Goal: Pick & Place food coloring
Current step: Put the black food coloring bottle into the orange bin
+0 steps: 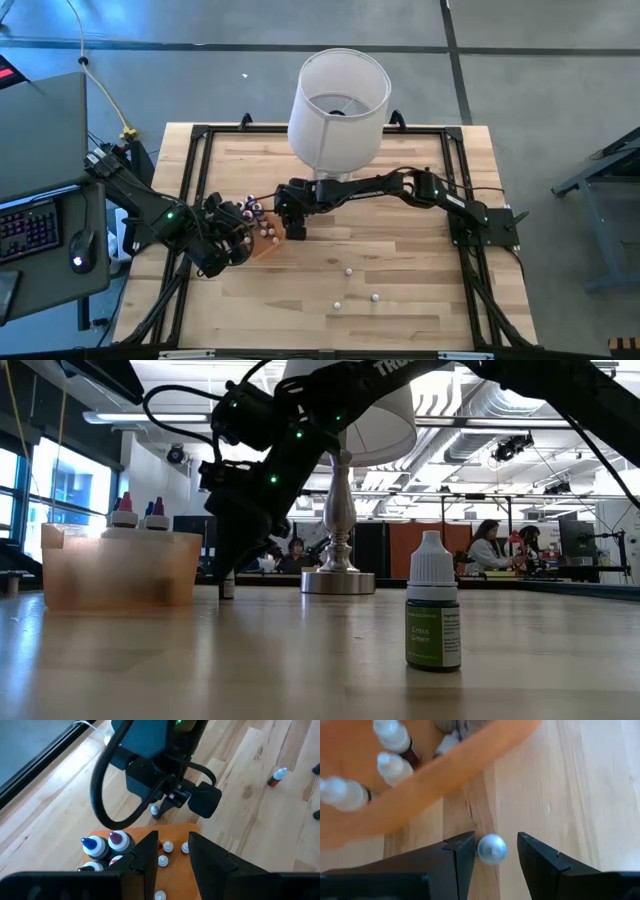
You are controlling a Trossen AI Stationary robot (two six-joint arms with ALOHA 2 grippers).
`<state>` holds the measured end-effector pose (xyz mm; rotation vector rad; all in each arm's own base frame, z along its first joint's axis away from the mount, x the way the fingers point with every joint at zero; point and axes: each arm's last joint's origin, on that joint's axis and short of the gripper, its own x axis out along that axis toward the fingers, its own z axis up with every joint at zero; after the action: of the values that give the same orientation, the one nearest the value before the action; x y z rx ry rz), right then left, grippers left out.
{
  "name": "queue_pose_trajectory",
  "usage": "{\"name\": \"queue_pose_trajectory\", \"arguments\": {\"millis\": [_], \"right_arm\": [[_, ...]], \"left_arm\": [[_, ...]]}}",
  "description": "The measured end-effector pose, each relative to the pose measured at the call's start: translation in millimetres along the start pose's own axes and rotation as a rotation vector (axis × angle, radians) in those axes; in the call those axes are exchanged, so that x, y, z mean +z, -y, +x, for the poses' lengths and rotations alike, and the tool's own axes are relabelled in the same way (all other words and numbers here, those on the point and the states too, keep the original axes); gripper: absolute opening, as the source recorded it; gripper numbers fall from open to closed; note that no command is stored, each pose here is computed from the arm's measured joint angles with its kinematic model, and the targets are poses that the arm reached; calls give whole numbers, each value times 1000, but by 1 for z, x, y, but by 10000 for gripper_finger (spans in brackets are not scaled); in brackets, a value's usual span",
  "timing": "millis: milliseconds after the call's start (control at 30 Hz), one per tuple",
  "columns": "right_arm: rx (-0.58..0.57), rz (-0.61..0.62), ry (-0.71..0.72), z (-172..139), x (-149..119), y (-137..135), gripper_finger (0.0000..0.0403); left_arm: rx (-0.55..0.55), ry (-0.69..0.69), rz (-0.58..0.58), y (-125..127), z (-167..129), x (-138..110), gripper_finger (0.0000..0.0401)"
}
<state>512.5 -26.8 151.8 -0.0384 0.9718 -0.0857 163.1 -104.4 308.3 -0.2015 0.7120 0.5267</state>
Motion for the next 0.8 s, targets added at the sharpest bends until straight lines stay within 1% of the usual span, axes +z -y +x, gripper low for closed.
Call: {"name": "queue_pose_trajectory", "arguments": {"millis": [233,333,500,600,667,733,800], "right_arm": [[9,5,7,1,0,2,135],[7,12,-14,1,-2,2,117],[11,11,-20,1,-2,1,68],[2,4,-24,-2,-2,-2,62],[0,-3,-10,-10,2,-6,62],[-4,-10,23,-24,9,-10,62],[-32,-21,58,-41,17,-16,63]], "left_arm": [[0,0,2,0,0,0,106],[0,-1,3,0,0,0,106],[0,0,3,0,0,0,106],[0,0,3,0,0,0,106],[0,0,3,0,0,0,106],[0,0,3,0,0,0,106],[0,0,3,0,0,0,106]]}}
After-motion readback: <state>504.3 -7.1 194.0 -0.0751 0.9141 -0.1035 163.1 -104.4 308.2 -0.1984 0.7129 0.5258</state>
